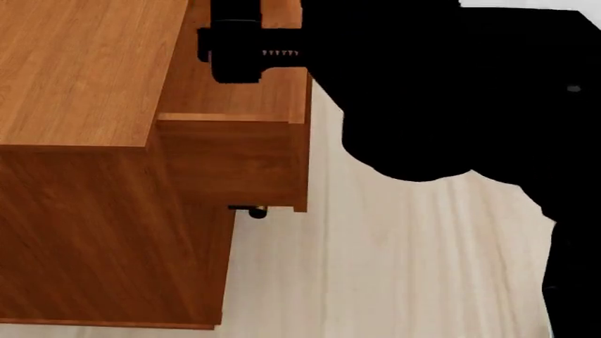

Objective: Close the bottom drawer of the cabinet and open the top drawer.

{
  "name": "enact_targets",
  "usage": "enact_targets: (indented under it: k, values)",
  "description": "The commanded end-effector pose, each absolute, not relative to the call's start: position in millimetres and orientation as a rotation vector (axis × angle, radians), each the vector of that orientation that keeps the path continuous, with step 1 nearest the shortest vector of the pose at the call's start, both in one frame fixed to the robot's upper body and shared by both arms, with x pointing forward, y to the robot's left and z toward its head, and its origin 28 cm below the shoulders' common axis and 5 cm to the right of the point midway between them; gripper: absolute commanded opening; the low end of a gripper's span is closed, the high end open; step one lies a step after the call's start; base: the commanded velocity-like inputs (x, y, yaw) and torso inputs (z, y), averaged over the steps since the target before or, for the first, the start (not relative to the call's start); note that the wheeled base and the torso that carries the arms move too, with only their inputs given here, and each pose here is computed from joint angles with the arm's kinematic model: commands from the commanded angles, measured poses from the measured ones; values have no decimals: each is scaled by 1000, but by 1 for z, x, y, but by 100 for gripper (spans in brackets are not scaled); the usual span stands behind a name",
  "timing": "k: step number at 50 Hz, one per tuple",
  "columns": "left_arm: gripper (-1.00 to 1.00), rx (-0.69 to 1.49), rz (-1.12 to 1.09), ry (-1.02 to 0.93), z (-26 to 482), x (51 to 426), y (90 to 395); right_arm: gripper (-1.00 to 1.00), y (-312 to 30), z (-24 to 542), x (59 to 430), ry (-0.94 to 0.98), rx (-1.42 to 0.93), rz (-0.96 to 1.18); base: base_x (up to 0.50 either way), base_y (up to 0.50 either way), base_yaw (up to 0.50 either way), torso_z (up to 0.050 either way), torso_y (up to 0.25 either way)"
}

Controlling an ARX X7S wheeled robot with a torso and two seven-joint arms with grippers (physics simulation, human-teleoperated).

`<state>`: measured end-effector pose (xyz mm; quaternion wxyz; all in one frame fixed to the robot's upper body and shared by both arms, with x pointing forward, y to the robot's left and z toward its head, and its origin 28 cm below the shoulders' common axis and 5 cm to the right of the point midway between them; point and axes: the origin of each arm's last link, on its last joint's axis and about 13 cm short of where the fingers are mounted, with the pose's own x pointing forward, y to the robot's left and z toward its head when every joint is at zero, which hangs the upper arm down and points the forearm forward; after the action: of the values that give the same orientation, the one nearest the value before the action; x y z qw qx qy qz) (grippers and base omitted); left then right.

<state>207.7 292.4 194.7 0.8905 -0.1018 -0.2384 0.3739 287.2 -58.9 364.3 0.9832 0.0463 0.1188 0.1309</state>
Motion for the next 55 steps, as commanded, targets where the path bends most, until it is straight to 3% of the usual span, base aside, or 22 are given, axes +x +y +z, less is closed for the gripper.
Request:
enact_targets:
  k: [1,25,55]
  values:
    - [100,-214,775,-496,194,208,293,100,-63,348,301,366,34,129,0,0,0,0,0]
    - [100,-224,769,-497,196,206,292,100,-116,340,317,398,-96,-263,1,0,-1,0,0]
    - [100,-228,765,-503,195,206,292,100,-180,354,289,389,-49,-533,0,0,-3,0,4]
